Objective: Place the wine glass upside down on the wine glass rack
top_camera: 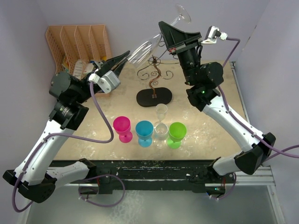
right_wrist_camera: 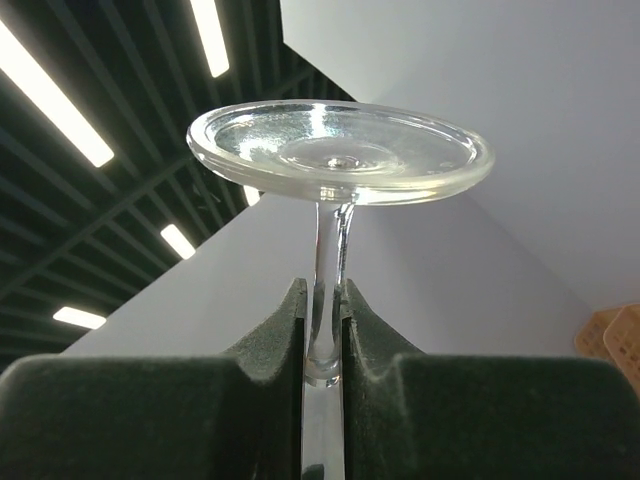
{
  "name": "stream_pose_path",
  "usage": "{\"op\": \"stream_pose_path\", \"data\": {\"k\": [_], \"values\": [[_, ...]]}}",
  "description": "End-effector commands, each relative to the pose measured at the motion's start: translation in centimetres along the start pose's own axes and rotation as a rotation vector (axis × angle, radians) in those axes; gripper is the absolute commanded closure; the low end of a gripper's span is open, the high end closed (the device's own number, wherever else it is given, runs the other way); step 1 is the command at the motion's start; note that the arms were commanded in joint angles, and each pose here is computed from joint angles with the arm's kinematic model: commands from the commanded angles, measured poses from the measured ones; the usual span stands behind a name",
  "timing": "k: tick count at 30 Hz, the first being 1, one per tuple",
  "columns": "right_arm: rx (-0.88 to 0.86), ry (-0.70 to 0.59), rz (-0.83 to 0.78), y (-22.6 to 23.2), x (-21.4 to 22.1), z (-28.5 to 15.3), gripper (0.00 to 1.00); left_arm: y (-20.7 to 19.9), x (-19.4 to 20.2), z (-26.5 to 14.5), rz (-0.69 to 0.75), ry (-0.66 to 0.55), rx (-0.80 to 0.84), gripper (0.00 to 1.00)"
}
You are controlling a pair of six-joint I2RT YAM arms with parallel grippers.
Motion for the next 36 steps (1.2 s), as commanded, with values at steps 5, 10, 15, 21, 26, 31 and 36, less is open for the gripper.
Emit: {"op": "stream_pose_path", "data": {"k": [5,10,15,21,26,31,36], "values": [[-0.134,0.152,-0.062,1.8,3.0,-0.1,0.82,-2.6,1.8,0.5,-0.045,0.027,0.097,1.0],[-0.14,0.163,-0.071,1.8,3.3,-0.3,1.0,-2.7,1.9,0.5,-0.047,0.029,0.101,1.0],[-0.076,0.15,-0.219,1.9,1.7,-0.7,1.0,-3.2,2.8,0.0,-0.075,0.078,0.101,0.85],[-0.017,0.118,-0.588,3.8,-2.4,-0.7,1.0,-3.6,3.7,-1.4,-0.099,0.134,0.077,0.22],[0.095,0.085,-0.896,4.6,-6.5,-0.3,1.0,-4.6,4.8,-2.6,-0.152,0.232,0.115,0.0],[0.227,0.016,-1.16,2.6,-11.3,-1.1,1.0,-4.5,5.7,-4.1,-0.225,0.387,0.106,0.0],[0.305,0.016,-1.286,-1.5,-16.6,-2.3,1.0,-2.3,5.7,-5.8,-0.281,0.557,-0.002,0.0]]}}
Point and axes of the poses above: each gripper's point midway between its finger pads, its own z axis out along the fingers, its own y axis along the line the jaws close on, x = y × z, the point moved 2 cm from there along -z, back along the fingers, and after that the axes turned 1 degree about -z, right-handed, at the moved point
